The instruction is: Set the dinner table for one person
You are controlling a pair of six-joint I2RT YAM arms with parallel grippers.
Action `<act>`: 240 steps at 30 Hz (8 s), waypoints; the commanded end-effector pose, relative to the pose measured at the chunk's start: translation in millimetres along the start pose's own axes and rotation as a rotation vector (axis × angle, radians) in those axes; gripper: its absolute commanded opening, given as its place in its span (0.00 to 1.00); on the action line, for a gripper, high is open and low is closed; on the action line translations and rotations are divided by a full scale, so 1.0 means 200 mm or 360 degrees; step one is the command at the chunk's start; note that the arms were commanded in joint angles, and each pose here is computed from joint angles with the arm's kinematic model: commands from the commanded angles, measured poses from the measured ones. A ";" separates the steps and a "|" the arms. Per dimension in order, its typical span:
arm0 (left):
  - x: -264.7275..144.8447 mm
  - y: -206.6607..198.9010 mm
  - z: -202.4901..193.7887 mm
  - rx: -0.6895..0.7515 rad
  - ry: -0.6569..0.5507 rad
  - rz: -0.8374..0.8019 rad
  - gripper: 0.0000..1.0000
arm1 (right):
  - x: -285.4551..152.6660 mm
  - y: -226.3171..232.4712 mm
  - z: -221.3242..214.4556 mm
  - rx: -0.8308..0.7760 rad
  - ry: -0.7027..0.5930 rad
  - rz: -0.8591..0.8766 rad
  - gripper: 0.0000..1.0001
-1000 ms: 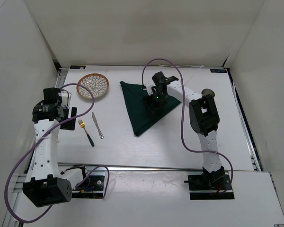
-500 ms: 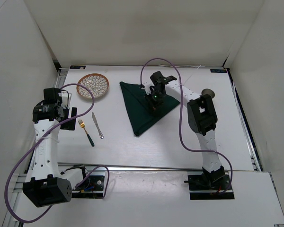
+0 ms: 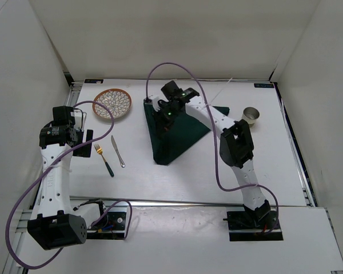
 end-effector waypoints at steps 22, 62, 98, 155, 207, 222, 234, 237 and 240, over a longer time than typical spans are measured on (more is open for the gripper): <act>0.00 -0.02 -0.04 0.0005 0.0041 -0.0026 1.00 | 0.12 -0.36 0.10 -0.0170 -0.0152 -0.0860 0.92; 0.17 -0.24 0.28 0.0377 -0.0036 -0.0360 1.00 | -0.29 -0.39 -0.17 0.0053 -0.0084 -0.0959 0.56; 1.17 -1.26 1.48 0.0627 -0.0554 -0.0906 0.10 | -0.46 -0.23 -0.52 0.0206 -0.0089 -0.0383 0.00; 0.98 -1.11 1.23 0.0669 -0.0381 -0.0674 0.10 | -0.98 -0.25 -0.84 0.0437 -0.0014 -0.0926 0.22; 0.44 0.01 1.03 -0.0124 -0.0547 -0.0462 1.00 | -1.31 -0.17 -1.12 0.0476 0.0048 -0.0905 1.00; 1.13 0.18 1.11 -0.0486 -0.0446 -0.0786 0.99 | -1.57 -0.01 -1.11 0.0465 0.0090 -0.1075 1.00; 1.45 0.09 1.18 -0.0616 -0.0341 -0.0814 0.96 | -1.65 0.04 -1.01 0.0569 0.0014 -0.1122 1.00; 1.50 0.05 1.19 -0.0620 -0.0321 -0.0828 0.88 | -1.65 0.05 -1.00 0.0570 0.0013 -0.1144 1.00; 1.53 0.03 1.21 -0.0620 -0.0328 -0.0836 0.66 | -1.64 0.03 -1.03 0.0595 0.0066 -0.1173 0.98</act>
Point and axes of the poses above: each gripper's point midway between its finger pads, its own x axis out along the fingers, its own y axis along the line the jaws close on, z = x × y, the point moved 8 cm from there along -x, back along the fingers, and after that the axes turned 5 degrees about x, right-handed, at the moved point
